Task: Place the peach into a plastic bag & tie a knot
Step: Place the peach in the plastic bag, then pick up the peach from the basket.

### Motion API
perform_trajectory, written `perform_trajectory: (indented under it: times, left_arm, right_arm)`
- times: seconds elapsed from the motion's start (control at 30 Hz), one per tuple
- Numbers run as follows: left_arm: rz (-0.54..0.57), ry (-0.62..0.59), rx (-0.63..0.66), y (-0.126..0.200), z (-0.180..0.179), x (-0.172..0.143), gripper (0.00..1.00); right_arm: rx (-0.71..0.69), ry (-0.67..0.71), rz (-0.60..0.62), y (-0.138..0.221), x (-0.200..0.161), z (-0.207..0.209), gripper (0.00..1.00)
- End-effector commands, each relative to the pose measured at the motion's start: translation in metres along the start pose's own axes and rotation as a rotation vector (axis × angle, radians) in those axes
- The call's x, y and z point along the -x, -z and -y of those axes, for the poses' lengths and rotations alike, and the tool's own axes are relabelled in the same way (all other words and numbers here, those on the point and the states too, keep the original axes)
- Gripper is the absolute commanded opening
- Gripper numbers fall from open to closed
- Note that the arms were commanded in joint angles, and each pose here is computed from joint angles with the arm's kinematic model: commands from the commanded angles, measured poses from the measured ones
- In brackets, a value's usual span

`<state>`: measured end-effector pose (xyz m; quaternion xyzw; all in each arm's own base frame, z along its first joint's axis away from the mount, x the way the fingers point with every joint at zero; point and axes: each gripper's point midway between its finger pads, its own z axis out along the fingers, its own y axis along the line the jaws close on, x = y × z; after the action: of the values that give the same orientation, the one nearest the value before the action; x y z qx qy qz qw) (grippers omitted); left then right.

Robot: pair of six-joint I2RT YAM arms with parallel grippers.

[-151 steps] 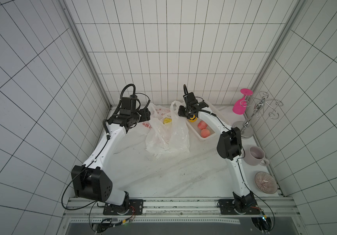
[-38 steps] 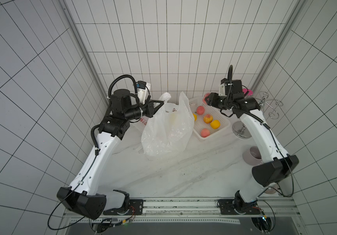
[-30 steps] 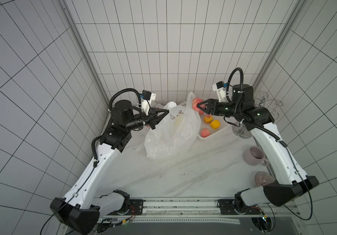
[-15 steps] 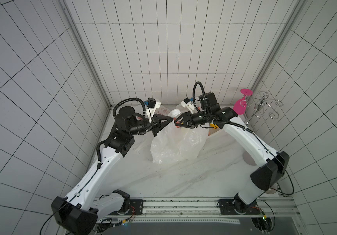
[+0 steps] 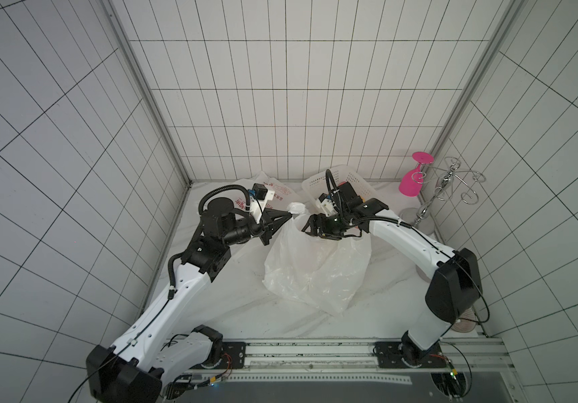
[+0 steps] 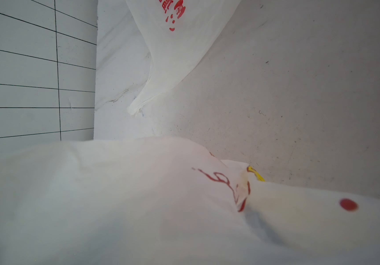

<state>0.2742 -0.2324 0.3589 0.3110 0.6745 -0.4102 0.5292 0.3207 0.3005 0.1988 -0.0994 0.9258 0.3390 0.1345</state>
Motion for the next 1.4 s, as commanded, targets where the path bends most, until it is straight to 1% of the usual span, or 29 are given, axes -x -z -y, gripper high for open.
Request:
perform_trajectory:
  times: [0.0,0.1,0.13,0.2,0.27,0.33,0.4,0.43,0.47,0.53,0.57,0.63,0.83,0.97,1.1,1.2,1.27,1.3,1.37]
  left_arm:
    - [0.048,-0.017,0.156,0.009,-0.022,0.007,0.0]
    - [0.061,0.04,0.316,0.021,-0.05,0.009,0.0]
    - [0.057,0.086,0.377,0.027,-0.064,0.008,0.0]
    - [0.048,0.162,0.456,0.036,-0.083,0.006,0.0]
    - [0.029,0.173,0.52,0.041,-0.091,0.004,0.0]
    - [0.023,0.166,0.516,0.04,-0.088,0.007,0.0]
    - [0.026,0.152,0.493,0.038,-0.081,0.013,0.0]
    - [0.031,0.147,0.478,0.037,-0.076,0.016,0.0]
    - [0.035,0.146,0.464,0.035,-0.073,0.02,0.0]
    - [0.05,0.133,0.44,0.034,-0.066,0.028,0.0]
    - [0.051,0.129,0.429,0.032,-0.064,0.03,0.0]
    - [0.054,0.116,0.414,0.031,-0.06,0.035,0.0]
    - [0.045,0.111,0.375,0.024,-0.054,0.034,0.0]
    - [0.044,0.115,0.361,0.022,-0.053,0.034,0.0]
    - [0.039,0.112,0.357,0.021,-0.052,0.033,0.0]
    - [0.035,0.109,0.352,0.02,-0.052,0.033,0.0]
    - [0.032,0.107,0.35,0.019,-0.052,0.033,0.0]
    - [0.033,0.107,0.347,0.019,-0.051,0.033,0.0]
    - [0.034,0.105,0.342,0.018,-0.05,0.034,0.0]
  right_arm:
    - [0.033,0.121,0.105,0.064,0.022,-0.039,0.85]
    - [0.062,0.081,0.176,0.1,0.039,-0.039,0.84]
    - [0.064,0.058,0.214,0.113,0.047,-0.034,0.82]
    - [0.056,0.001,0.285,0.132,0.062,-0.015,0.79]
    - [0.011,-0.082,0.377,0.152,0.079,0.017,0.76]
    - [-0.095,-0.172,0.456,0.167,0.089,0.058,0.75]
    - [-0.275,-0.231,0.513,0.176,0.097,0.106,0.75]
    - [-0.397,-0.252,0.506,0.177,0.096,0.132,0.76]
    - [-0.508,-0.263,0.487,0.175,0.096,0.155,0.77]
    - [-0.666,-0.27,0.447,0.168,0.097,0.19,0.79]
    - [-0.732,-0.272,0.433,0.164,0.098,0.206,0.79]
    - [-0.793,-0.269,0.395,0.154,0.102,0.226,0.81]
    - [-0.858,-0.265,0.295,0.119,0.119,0.267,0.83]
    - [-0.86,-0.264,0.27,0.095,0.132,0.284,0.83]
    - [-0.866,-0.276,0.262,0.079,0.141,0.298,0.8]
    - [-0.886,-0.275,0.256,0.071,0.145,0.307,0.76]
    - [-0.889,-0.272,0.251,0.068,0.147,0.311,0.71]
    - [-0.886,-0.273,0.252,0.067,0.147,0.31,0.67]
    - [-0.864,-0.271,0.265,0.071,0.149,0.302,0.57]
